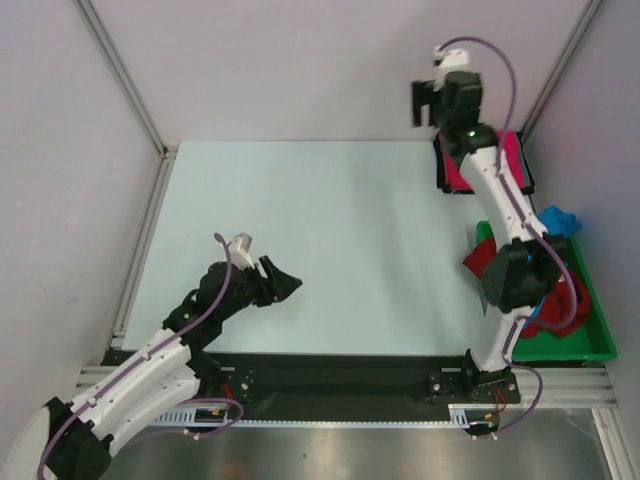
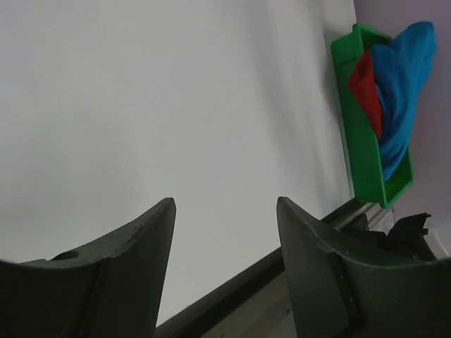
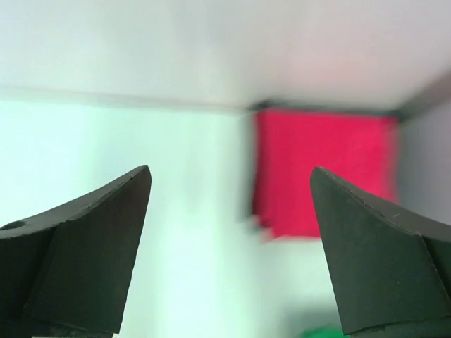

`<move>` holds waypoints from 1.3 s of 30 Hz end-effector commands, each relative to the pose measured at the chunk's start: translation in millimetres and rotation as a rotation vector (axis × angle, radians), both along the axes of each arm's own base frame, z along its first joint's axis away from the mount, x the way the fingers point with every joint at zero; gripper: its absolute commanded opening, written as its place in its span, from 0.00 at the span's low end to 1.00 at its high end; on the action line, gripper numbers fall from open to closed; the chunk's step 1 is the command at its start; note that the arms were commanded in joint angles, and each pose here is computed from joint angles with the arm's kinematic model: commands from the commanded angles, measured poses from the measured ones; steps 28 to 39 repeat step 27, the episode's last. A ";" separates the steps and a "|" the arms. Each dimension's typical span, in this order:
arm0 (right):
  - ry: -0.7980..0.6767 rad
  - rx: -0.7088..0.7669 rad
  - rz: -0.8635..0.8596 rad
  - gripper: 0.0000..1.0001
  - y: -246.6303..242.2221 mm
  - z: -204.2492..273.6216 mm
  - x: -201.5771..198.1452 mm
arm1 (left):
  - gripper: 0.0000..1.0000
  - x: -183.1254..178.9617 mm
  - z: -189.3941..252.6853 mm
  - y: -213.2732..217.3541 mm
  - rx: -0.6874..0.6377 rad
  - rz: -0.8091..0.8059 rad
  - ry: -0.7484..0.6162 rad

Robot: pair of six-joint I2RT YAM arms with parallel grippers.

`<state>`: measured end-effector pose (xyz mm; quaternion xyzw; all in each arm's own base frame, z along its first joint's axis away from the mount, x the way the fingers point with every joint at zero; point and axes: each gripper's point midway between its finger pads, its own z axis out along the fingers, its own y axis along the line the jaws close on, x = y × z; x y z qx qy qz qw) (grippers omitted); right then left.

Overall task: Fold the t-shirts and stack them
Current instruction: Reset both grippers

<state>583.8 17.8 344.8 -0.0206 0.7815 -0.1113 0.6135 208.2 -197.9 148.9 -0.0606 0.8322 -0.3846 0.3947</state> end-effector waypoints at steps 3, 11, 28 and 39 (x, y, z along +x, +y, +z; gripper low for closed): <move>0.141 0.238 0.134 1.00 119.0 -53.9 -83.3 | 0.66 -22.7 -6.4 -6.0 -0.168 -0.022 0.066; 0.285 0.829 0.379 1.00 189.0 -143.2 -231.9 | 0.68 -45.3 -30.4 -5.4 -0.346 -0.033 0.093; 0.556 1.240 0.411 1.00 184.2 -297.5 -425.6 | 0.73 -81.3 -0.2 -15.6 -0.592 -0.270 -0.159; 0.556 1.240 0.411 1.00 184.2 -297.5 -425.6 | 0.73 -81.3 -0.2 -15.6 -0.592 -0.270 -0.159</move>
